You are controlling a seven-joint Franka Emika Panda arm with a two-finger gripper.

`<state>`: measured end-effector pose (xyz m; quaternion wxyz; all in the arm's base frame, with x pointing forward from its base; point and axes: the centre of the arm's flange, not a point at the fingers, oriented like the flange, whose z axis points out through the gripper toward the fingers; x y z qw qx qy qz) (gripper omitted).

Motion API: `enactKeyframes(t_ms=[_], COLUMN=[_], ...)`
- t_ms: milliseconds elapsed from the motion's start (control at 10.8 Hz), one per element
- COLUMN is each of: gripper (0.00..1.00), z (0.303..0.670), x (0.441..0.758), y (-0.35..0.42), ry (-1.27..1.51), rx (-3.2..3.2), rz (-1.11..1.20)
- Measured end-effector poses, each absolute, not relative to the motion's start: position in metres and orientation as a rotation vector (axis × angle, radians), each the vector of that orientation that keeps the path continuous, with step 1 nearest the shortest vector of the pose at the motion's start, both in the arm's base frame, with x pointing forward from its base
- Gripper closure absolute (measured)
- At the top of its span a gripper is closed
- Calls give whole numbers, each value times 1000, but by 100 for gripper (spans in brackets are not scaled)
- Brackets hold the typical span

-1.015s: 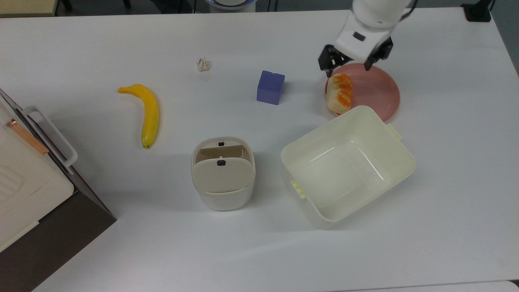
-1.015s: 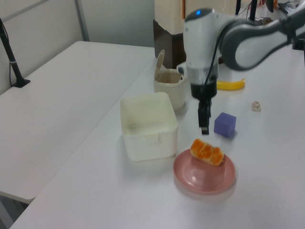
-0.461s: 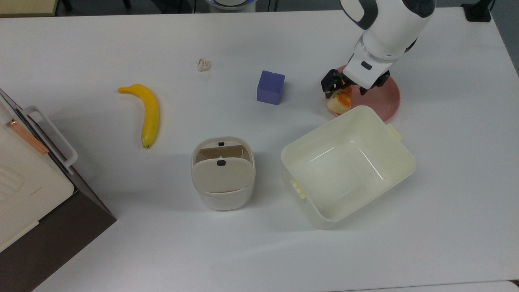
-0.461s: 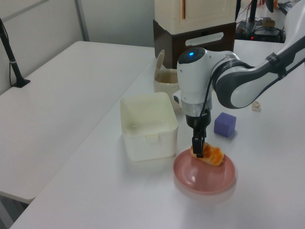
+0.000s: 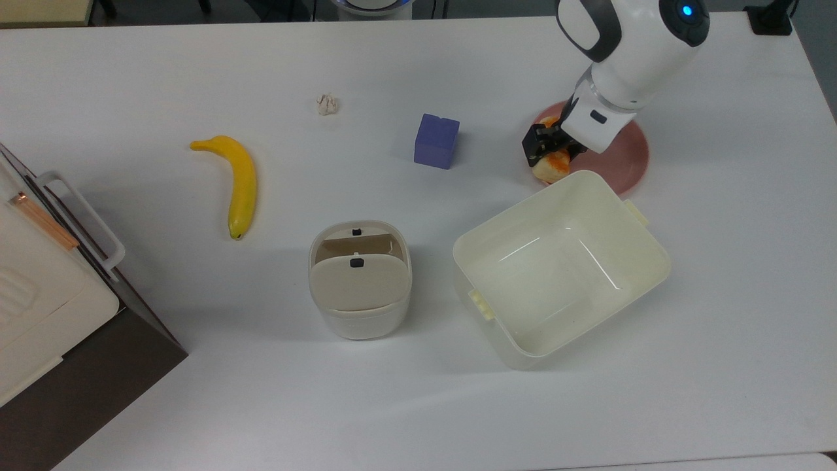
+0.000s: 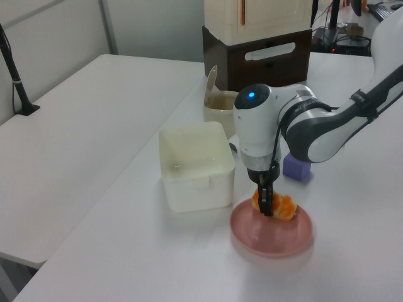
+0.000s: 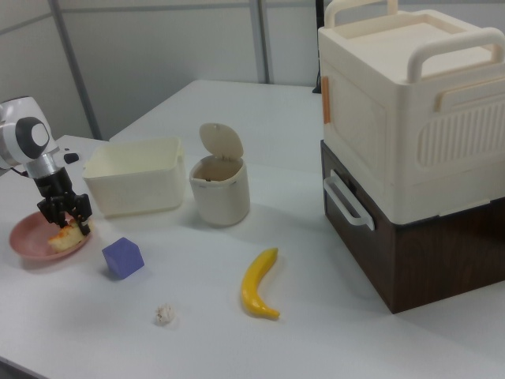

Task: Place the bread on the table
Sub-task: 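Close the gripper on the orange bread slice, then carry the bread off the plate and lower it onto the table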

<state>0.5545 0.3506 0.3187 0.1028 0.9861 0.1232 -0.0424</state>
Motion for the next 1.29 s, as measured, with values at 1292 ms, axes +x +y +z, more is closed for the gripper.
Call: enactKeyframes(t_ms=[1292], gripper=[56], z=[390], x=[635], y=[91], ry=[177], rx=[2960], rz=[-223])
